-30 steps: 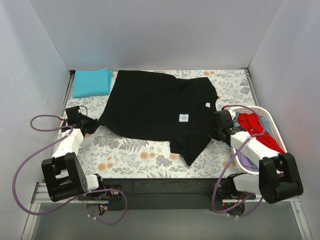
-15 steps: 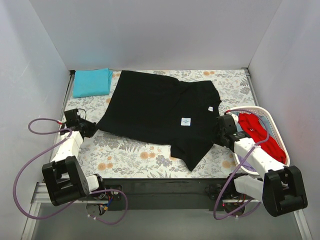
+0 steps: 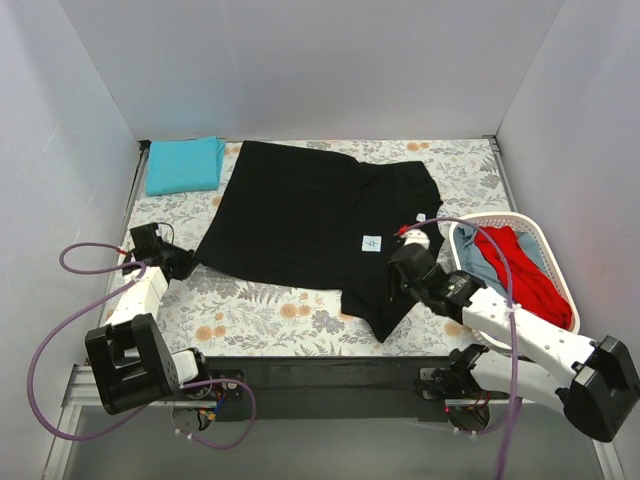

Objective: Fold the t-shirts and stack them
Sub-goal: Fold the tshirt

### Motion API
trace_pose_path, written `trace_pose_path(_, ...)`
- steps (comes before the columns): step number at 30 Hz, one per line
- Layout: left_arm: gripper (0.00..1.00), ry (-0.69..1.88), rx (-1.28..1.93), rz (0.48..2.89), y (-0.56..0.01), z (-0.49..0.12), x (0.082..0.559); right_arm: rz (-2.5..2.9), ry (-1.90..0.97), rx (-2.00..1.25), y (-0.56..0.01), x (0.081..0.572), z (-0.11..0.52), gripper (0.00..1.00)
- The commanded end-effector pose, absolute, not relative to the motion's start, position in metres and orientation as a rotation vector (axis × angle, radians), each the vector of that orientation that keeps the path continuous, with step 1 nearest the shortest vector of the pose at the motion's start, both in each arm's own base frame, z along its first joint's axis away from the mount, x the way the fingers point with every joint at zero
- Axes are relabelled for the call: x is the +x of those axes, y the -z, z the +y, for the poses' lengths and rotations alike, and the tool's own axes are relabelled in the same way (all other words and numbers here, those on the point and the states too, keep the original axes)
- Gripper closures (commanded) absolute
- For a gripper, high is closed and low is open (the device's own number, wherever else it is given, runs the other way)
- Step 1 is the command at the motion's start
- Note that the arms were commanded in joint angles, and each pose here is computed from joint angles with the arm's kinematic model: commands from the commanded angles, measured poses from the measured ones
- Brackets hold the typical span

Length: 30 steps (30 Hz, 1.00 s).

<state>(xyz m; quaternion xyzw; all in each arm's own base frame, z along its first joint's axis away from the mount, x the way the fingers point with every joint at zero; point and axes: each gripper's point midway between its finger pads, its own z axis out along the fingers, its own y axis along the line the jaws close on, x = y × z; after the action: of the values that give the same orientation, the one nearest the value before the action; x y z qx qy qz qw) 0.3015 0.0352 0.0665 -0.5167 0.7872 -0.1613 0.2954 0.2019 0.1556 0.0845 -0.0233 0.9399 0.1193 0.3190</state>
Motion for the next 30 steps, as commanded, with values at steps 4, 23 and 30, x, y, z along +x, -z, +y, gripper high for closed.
trace_pose_path(4, 1.00, 0.435, -1.361, 2.077, -0.070, 0.038, 0.306, 2.414, -0.262, -0.341, -0.096, 0.180, 0.223, 0.57)
trace_pose_path(23, 1.00, 0.458, -1.349, 2.090, -0.067, 0.035, 0.308, 2.525, -0.147, -0.567, -0.036, 0.176, 0.296, 0.58)
trace_pose_path(30, 1.00, 0.467, -1.344, 2.096, -0.066, 0.033, 0.308, 2.536, -0.195, -0.585, -0.033, 0.172, 0.303, 0.58)
